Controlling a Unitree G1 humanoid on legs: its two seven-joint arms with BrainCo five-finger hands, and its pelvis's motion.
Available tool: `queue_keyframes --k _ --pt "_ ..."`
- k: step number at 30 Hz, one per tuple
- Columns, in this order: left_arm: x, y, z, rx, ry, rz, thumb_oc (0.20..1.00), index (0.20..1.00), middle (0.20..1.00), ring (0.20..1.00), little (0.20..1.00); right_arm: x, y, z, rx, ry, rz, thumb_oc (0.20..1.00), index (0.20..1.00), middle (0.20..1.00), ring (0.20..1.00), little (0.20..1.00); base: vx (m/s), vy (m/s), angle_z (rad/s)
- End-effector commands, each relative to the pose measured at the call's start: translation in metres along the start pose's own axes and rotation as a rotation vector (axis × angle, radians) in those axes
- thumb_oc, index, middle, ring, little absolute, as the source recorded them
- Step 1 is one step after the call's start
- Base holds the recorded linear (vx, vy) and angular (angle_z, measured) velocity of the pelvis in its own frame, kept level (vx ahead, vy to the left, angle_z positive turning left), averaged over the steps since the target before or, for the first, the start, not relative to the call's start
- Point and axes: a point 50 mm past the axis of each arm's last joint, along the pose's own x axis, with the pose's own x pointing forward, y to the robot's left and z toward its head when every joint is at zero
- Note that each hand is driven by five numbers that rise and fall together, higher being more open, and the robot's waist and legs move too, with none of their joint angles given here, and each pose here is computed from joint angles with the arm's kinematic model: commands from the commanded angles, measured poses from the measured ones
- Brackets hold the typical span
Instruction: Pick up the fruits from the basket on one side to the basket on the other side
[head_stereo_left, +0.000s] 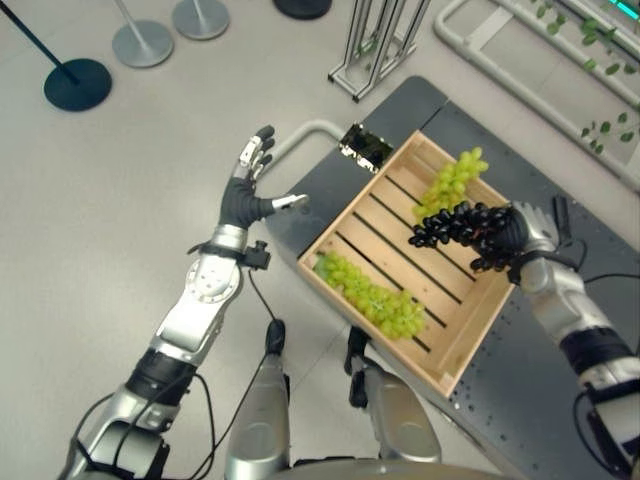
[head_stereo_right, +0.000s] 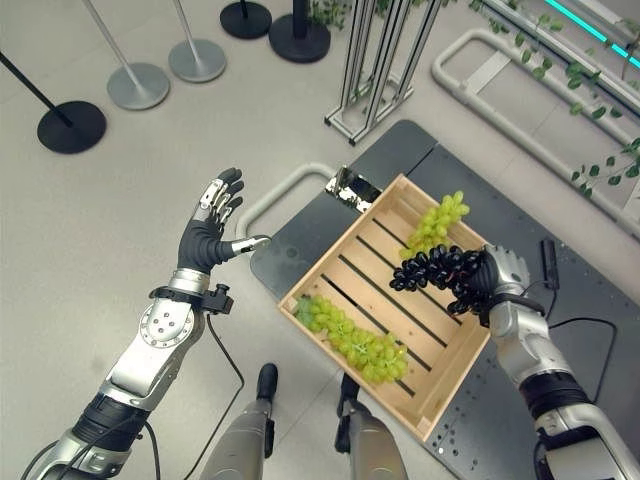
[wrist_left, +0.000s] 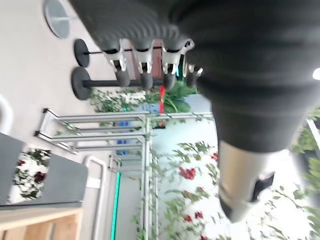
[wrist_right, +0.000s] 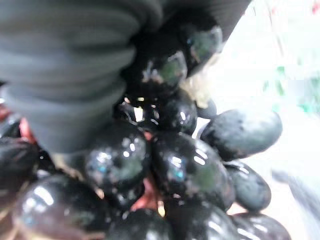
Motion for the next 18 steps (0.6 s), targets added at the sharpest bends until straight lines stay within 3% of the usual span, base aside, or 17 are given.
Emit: queue_keyframes --k 1,6,10,15,18 --pt "-0.013 -0.012 0.000 -0.017 -0.006 -0.092 1.000 1.000 1.000 1.000 1.000 0.009 -0.037 0.008 -0.091 -0.102 -0.109 0.200 0.200 0.200 0.200 0.200 0.11 0.005 -0.06" --pt "-0.016 -0.020 -0.007 0.055 0.031 -0.217 1.000 1.000 1.000 1.000 1.000 0.009 -0.061 0.019 -0.166 -0.217 -0.135 0.200 0.200 0.200 0.200 0.200 0.10 0.009 -0.05" --pt "-0.012 -0.022 -0.005 0.272 0.026 -0.432 1.000 1.000 1.000 1.000 1.000 0.006 -0.085 0.038 -0.261 -0.387 -0.098 0.200 0.200 0.200 0.200 0.200 0.08 0.021 -0.10" --pt "-0.005 -0.025 0.000 0.291 0.052 -0.598 1.000 1.000 1.000 1.000 1.000 0.002 -0.091 0.055 -0.333 -0.498 -0.017 0.200 0.200 0.200 0.200 0.200 0.05 0.013 -0.14" --pt "-0.002 -0.026 -0.001 0.273 0.064 -0.612 1.000 1.000 1.000 1.000 1.000 -0.001 -0.094 0.062 -0.355 -0.536 -0.002 0.200 0.200 0.200 0.200 0.200 0.00 0.008 -0.11"
